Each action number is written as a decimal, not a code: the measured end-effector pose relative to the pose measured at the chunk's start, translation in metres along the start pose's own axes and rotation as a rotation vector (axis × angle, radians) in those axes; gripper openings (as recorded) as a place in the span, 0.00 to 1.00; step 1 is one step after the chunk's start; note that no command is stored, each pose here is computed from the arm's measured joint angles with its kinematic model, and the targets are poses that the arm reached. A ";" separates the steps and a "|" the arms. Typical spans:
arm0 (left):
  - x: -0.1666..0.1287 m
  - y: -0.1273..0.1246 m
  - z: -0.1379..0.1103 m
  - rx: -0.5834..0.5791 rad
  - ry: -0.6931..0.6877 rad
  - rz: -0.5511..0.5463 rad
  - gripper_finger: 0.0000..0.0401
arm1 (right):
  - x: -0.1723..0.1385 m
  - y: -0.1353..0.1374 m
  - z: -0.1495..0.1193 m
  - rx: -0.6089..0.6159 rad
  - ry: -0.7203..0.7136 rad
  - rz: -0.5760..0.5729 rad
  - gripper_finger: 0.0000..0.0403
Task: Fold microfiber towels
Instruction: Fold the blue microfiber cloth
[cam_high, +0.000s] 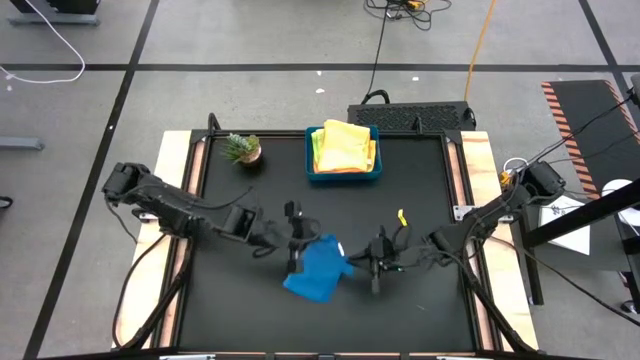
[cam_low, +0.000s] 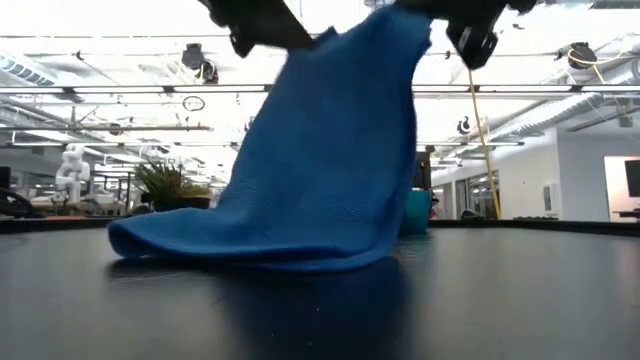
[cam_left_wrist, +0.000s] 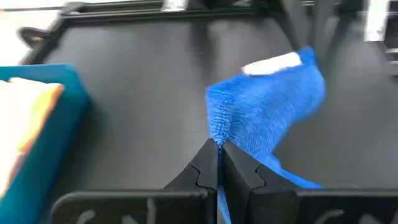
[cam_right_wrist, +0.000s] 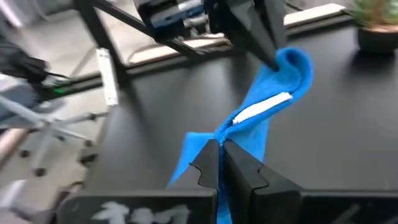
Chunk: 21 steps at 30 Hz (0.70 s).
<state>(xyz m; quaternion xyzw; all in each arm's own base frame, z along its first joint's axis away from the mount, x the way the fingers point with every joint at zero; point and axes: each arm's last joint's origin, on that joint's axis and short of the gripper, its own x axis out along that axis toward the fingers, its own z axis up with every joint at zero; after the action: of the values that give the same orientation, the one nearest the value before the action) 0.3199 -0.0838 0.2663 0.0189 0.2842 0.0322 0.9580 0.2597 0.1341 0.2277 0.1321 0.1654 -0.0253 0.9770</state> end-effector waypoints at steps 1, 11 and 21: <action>0.004 0.006 0.000 0.006 0.002 0.019 0.03 | 0.002 -0.004 0.000 -0.003 0.010 -0.020 0.00; 0.026 0.059 -0.004 0.000 0.021 0.091 0.01 | 0.009 -0.034 -0.004 -0.056 0.097 -0.228 0.00; 0.041 0.070 -0.059 0.016 -0.060 0.031 0.01 | 0.016 -0.036 -0.008 -0.087 0.088 -0.264 0.00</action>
<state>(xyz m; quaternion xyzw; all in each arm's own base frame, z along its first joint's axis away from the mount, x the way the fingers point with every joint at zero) 0.3179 -0.0103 0.1984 0.0322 0.2552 0.0444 0.9653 0.2691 0.1015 0.2065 0.0677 0.2248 -0.1407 0.9618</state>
